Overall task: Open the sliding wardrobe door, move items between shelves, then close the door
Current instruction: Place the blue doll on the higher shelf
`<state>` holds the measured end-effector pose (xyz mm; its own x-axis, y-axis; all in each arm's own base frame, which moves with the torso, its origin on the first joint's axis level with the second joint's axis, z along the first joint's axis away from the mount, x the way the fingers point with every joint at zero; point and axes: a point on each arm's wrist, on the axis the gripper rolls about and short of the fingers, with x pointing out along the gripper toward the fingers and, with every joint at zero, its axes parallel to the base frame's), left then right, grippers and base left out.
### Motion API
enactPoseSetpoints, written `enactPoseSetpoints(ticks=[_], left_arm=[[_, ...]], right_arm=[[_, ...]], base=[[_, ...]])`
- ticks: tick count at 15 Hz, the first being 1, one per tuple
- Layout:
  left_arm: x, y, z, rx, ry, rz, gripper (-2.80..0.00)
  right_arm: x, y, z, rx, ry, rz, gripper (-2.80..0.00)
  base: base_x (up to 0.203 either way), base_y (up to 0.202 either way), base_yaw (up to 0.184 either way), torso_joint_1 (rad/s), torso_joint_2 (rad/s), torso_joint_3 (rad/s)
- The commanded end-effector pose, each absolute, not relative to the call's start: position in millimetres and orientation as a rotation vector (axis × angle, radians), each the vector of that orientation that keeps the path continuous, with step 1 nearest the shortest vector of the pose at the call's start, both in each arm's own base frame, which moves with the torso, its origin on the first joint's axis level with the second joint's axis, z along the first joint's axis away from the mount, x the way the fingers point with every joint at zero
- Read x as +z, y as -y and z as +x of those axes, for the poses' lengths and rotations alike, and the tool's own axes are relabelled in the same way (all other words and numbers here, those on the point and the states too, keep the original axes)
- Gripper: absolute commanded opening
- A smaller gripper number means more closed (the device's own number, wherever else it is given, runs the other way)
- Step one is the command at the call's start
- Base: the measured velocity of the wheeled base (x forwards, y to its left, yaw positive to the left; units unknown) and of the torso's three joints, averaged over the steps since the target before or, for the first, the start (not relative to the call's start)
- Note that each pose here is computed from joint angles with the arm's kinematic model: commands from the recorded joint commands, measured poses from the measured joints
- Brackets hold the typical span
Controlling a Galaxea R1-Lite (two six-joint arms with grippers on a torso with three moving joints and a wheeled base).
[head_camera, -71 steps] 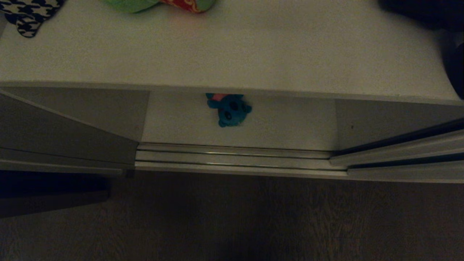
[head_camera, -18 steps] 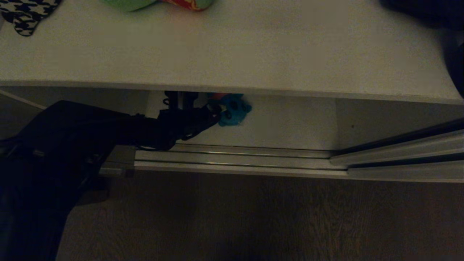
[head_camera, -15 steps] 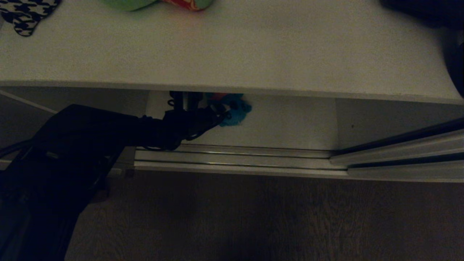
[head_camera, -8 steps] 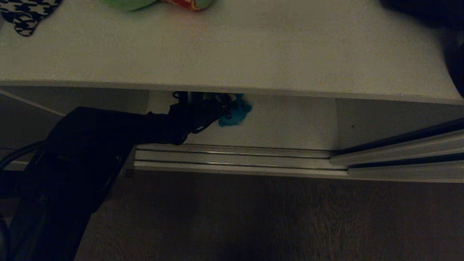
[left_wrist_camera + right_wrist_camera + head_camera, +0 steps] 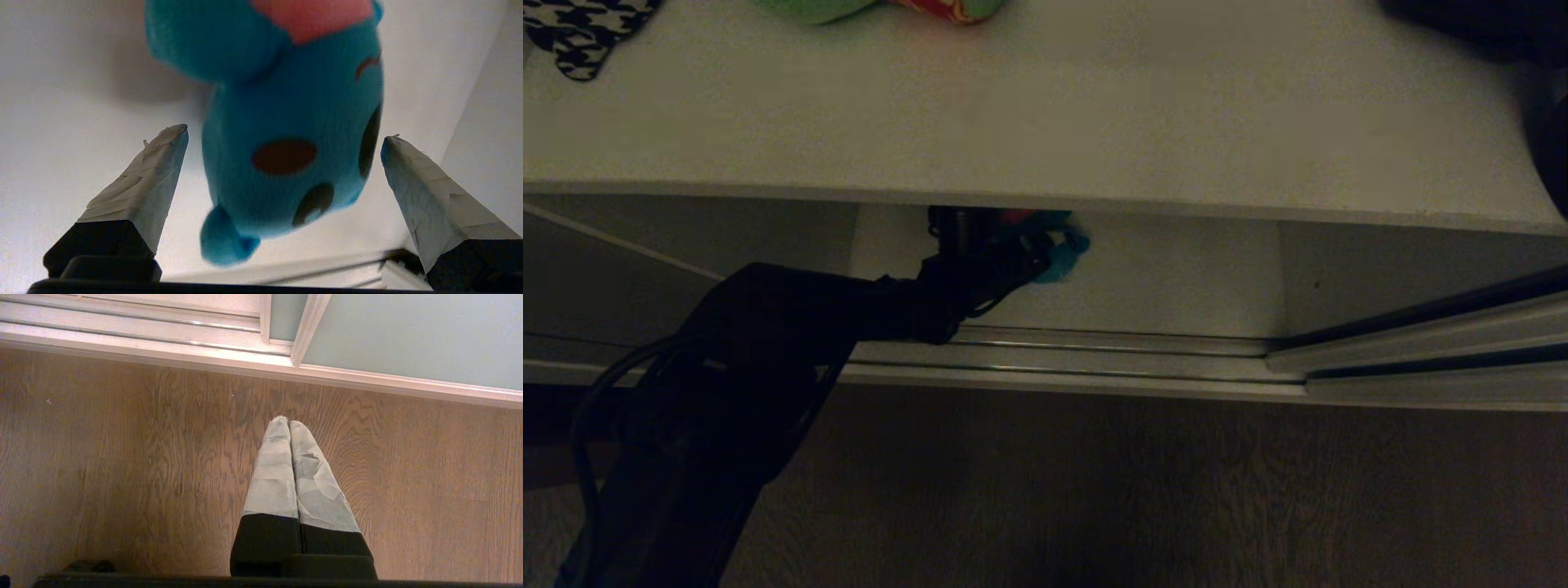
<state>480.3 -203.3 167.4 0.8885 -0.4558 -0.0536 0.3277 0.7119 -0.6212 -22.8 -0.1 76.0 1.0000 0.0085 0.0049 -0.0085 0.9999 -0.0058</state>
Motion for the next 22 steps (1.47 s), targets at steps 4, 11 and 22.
enactPoseSetpoints(ticks=[4, 11, 22], left_arm=[[147, 208, 488, -0.452, -0.177, -0.606, 0.00], [131, 216, 495, -0.491, -0.048, -0.516, -2.80], [180, 200, 463, -0.442, -0.096, -0.504, -2.80]], right_arm=[[76, 0, -23, 0.009, 0.009, -0.006, -2.80], [76, 0, -23, 0.009, 0.011, -0.006, -2.80], [76, 0, -23, 0.009, 0.011, -0.006, -2.80]], base=[[0.000, 0.000, 0.000, 0.000, 0.00, 0.000], [0.000, 0.000, 0.000, 0.000, 0.00, 0.000], [0.000, 0.000, 0.000, 0.000, 0.00, 0.000]])
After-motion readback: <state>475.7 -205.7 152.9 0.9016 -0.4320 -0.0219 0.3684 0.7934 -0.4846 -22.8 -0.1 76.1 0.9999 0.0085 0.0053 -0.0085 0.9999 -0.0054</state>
